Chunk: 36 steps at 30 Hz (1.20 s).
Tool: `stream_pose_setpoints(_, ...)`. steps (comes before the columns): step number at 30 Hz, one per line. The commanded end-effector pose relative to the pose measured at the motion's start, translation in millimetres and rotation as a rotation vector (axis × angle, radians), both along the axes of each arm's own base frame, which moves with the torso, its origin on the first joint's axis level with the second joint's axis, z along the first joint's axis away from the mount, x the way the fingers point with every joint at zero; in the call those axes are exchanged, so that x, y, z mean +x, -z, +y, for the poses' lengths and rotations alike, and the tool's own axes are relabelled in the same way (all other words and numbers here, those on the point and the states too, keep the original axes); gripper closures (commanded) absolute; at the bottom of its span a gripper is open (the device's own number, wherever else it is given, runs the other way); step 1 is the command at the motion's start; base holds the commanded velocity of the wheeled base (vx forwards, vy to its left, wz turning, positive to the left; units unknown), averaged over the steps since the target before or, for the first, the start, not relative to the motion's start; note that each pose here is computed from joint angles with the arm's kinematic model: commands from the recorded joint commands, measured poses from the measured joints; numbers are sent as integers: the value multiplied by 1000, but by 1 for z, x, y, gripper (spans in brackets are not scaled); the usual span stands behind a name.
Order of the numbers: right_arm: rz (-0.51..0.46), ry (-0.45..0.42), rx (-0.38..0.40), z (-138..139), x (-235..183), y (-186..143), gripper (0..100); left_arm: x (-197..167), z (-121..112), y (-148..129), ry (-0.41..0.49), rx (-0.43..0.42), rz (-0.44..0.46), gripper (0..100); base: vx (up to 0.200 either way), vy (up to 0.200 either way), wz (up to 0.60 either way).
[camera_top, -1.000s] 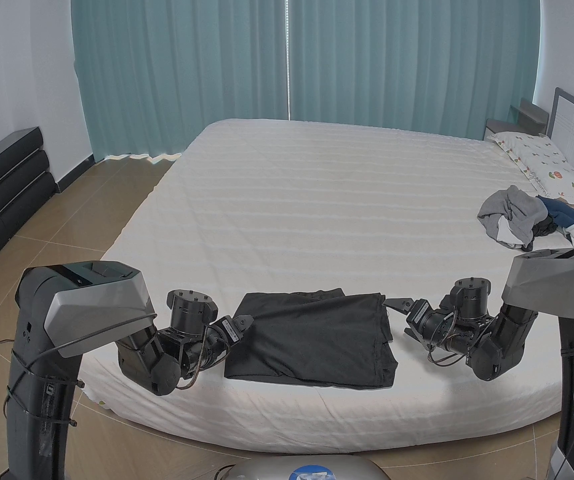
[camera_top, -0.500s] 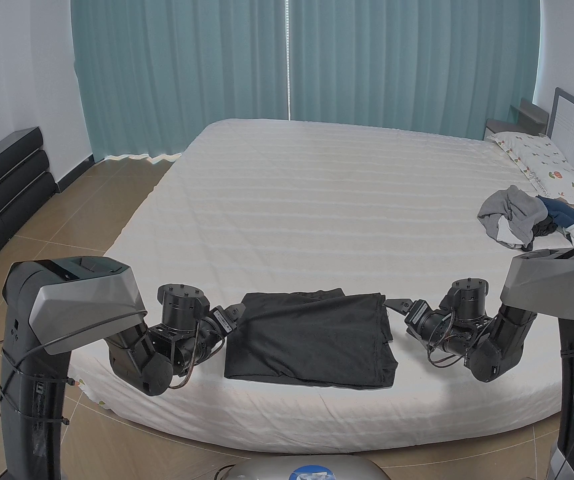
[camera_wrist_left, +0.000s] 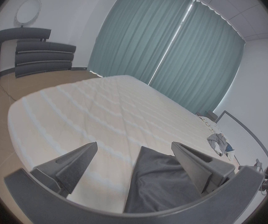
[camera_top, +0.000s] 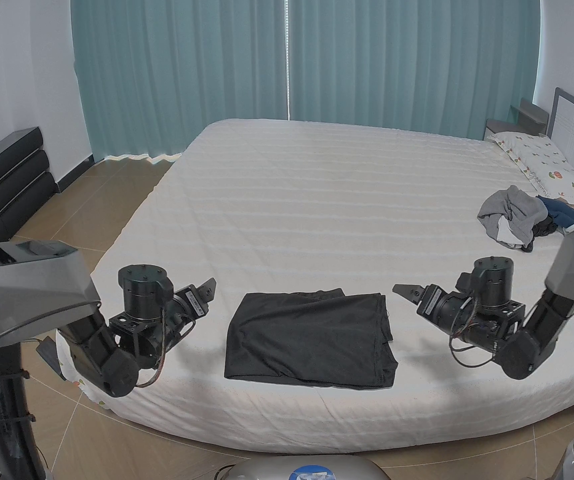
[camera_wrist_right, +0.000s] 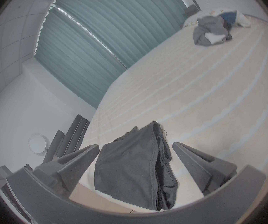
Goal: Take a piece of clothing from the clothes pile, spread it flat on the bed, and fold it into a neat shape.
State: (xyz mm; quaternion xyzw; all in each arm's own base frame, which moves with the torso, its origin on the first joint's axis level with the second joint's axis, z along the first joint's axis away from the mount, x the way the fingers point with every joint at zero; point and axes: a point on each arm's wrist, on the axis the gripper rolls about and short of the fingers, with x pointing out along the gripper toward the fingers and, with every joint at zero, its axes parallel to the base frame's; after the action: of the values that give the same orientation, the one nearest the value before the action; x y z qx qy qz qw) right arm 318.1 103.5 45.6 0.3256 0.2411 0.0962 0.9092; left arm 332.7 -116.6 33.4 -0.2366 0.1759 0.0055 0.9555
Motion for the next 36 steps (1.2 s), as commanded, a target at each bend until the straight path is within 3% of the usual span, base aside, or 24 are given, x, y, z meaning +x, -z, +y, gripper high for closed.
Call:
stream_pose_setpoints(1,-164,-12,-73,-19,-65,-63,0,-48,23,-64,-13,28,-143,0,0,0,0)
stream_pose_setpoints(2,-164,-12,-73,-19,-65,-63,0,-48,23,-64,-13,28,-143,0,0,0,0)
stream_pose_setpoints(3,-276,-15,-118,-32,-104,-93,0,-77,34,-94,-12,38,-226,0,0,0,0)
stream_pose_setpoints(8,-356,-2,-230,-49,-150,-112,0,-115,47,-119,-32,99,-310,0,0,0,0)
stream_pose_setpoints(9,-408,21,-269,-57,-174,-124,0,-135,55,-131,-59,139,-364,0,0,0,0)
stream_pose_setpoints(12,-461,35,-334,-71,-210,-137,0,-164,66,-141,-73,156,-417,0,0,0,0)
stream_pose_setpoints(15,-481,32,-418,-84,-246,-141,0,-193,76,-143,-102,198,-417,0,0,0,0)
stream_pose_setpoints(17,-480,32,-422,-84,-248,-140,0,-194,77,-143,-104,203,-417,0,0,0,0)
stream_pose_setpoints(19,-500,67,-499,-97,-284,-138,0,-233,91,-151,-125,245,-447,0,0,0,0)
stream_pose_setpoints(25,-485,230,-574,-105,-315,-135,0,-297,115,-153,-178,393,-428,0,0,0,0)
stream_pose_setpoints(28,-493,271,-607,-105,-332,-134,0,-327,126,-150,-193,444,-436,0,0,0,0)
stream_pose_setpoints(36,-530,232,-718,-107,-366,-113,0,-371,133,-137,-351,534,-442,0,0,0,0)
